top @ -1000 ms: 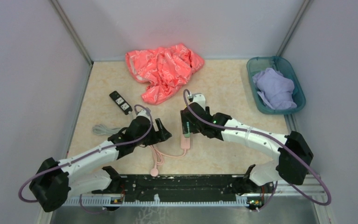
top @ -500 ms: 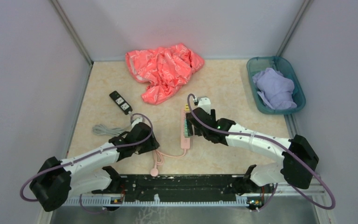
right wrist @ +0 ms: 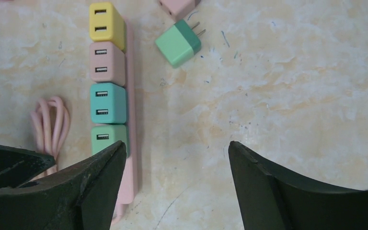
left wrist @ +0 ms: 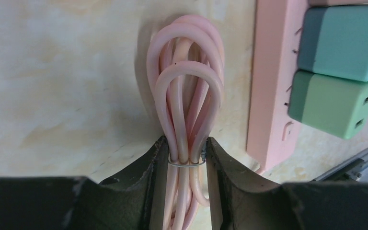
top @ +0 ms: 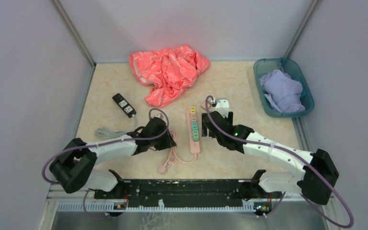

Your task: Insert the plug

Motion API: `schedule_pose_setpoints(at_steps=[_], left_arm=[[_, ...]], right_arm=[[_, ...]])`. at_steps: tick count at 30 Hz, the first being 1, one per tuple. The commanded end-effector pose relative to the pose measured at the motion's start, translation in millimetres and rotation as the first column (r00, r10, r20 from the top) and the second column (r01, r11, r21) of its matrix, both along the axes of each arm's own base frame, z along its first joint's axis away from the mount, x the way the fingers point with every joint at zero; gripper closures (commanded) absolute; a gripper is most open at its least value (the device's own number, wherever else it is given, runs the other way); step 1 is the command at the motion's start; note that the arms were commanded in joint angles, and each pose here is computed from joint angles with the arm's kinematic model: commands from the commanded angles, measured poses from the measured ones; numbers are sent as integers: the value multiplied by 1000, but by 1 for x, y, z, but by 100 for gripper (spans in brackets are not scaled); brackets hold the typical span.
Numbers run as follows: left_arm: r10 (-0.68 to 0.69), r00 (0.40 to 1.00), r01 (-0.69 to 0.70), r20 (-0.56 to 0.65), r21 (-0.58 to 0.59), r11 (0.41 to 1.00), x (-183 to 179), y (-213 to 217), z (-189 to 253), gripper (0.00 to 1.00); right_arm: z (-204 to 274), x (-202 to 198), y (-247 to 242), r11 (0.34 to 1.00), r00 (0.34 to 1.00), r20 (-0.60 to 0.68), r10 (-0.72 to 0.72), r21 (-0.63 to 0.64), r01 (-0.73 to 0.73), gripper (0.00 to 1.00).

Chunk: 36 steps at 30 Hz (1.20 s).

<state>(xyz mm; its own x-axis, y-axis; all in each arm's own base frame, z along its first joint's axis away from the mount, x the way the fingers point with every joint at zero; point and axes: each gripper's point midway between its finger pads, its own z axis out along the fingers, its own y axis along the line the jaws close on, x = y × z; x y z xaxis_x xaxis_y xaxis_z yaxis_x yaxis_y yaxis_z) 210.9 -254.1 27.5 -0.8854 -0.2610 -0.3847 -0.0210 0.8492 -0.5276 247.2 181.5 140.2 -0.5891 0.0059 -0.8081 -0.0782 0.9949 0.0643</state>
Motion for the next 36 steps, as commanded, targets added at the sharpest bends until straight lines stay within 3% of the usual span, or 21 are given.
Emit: schedule_pose_setpoints(at_steps=[1, 5, 11, 15, 22, 27, 36], left_arm=[[-61, 998, 61, 9, -129, 990, 7, -45, 19, 60], [-69, 998, 67, -6, -144, 987, 8, -54, 17, 55], [-54, 998, 56, 19, -103, 993, 14, -49, 25, 38], [-4, 997, 7, 81, -42, 999, 27, -32, 40, 25], [141, 976, -157, 165, 86, 984, 60, 28, 60, 13], [272, 938, -319, 217, 225, 921, 91, 92, 64, 1], [442, 854, -516, 275, 337, 787, 139, 179, 73, 0]], right_arm=[[20, 6, -15, 998, 995, 83, -60, 38, 57, 22], [22, 6, -21, 997, 993, 94, -70, 35, 67, 21], [26, 10, -20, 998, 992, 109, -63, 26, 60, 19], [32, 13, -18, 999, 990, 129, -50, 23, 48, 18], [37, 21, -16, 1000, 986, 162, -27, -3, 28, 17], [34, 25, -10, 1000, 986, 169, 2, -15, 0, 16], [33, 27, -8, 999, 981, 190, 38, -38, -31, 15]])
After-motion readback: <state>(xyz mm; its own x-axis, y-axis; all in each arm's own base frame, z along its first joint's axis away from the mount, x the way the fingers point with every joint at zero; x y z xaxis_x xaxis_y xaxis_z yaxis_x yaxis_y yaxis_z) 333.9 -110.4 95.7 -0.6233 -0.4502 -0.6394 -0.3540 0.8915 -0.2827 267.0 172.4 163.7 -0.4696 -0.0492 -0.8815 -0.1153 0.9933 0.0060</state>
